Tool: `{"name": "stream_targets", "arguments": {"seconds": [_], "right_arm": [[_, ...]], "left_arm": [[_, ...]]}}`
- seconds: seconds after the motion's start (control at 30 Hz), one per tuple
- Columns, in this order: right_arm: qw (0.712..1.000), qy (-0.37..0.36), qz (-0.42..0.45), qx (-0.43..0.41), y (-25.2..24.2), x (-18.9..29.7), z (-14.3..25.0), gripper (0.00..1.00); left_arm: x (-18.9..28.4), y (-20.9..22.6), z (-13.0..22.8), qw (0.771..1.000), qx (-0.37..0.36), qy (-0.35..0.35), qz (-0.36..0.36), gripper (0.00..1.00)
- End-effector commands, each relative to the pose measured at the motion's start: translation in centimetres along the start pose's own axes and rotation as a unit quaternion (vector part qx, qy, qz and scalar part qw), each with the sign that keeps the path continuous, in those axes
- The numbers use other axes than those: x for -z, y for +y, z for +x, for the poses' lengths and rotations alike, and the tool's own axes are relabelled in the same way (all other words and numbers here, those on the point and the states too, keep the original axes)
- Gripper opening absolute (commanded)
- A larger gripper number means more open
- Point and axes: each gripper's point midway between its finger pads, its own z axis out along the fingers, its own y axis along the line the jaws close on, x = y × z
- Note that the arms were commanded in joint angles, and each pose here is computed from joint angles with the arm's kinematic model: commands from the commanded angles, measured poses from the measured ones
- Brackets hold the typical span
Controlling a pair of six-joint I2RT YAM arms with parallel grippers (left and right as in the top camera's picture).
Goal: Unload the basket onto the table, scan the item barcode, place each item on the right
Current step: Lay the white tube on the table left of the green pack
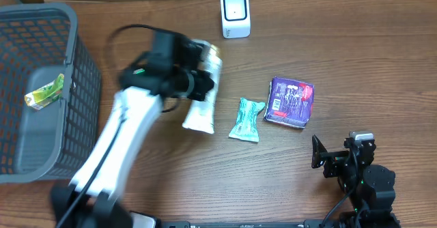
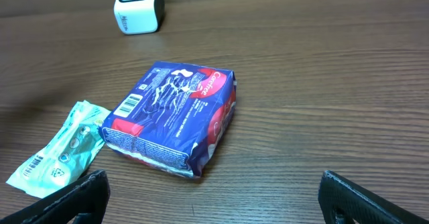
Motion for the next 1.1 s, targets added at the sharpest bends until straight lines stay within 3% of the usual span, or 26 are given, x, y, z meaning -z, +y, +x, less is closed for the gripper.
{"name": "stream_targets", "arguments": {"seconds": [0.0,0.1,0.3,0.37,0.47,0.57,0.7,0.83,0.93,1.0,1.07], "right_arm": [[1.000,-0.014,0.001,0.003,0.1,0.4,-1.1,1.00],[1.000,-0.014,0.001,0.003,0.1,0.4,-1.1,1.00],[1.000,-0.014,0.001,0.003,0.1,0.4,-1.1,1.00],[1.000,-0.014,0.001,0.003,0.1,0.4,-1.1,1.00],[1.000,-0.014,0.001,0.003,0.1,0.4,-1.1,1.00],[1.000,-0.014,0.001,0.003,0.1,0.4,-1.1,1.00],[1.000,-0.014,0.001,0.003,0.1,0.4,-1.1,1.00],[1.000,-0.014,0.001,0.003,0.1,0.4,-1.1,1.00],[1.000,-0.014,0.001,0.003,0.1,0.4,-1.1,1.00],[1.000,-0.014,0.001,0.003,0.1,0.4,-1.1,1.00],[1.000,-0.014,0.001,0.003,0.1,0.4,-1.1,1.00]], "left_arm": [[-7.2,-0.2,3.1,0.995,0.026,0.097,-0.011,0.04],[-11.5,0.6,5.2,0.987,0.059,0.145,-0.018,0.04],[-14.7,0.7,7.1,0.980,0.075,0.182,-0.002,0.05],[-14.8,0.3,7.2,0.980,0.070,0.185,0.000,0.15],[-15.0,-0.3,7.2,0.981,0.062,0.184,0.003,0.48],[-15.0,-0.7,7.2,0.981,0.060,0.184,0.009,0.57],[-14.5,-0.9,6.0,0.983,0.058,0.175,0.012,0.58],[-9.7,-0.5,0.2,0.990,0.051,0.129,-0.008,0.58],[-3.9,2.1,-4.1,0.991,0.032,0.090,-0.089,0.72],[1.4,4.9,-6.7,0.984,0.036,0.060,-0.165,0.75],[5.8,5.9,-8.5,0.981,0.052,0.028,-0.184,0.74]]}}
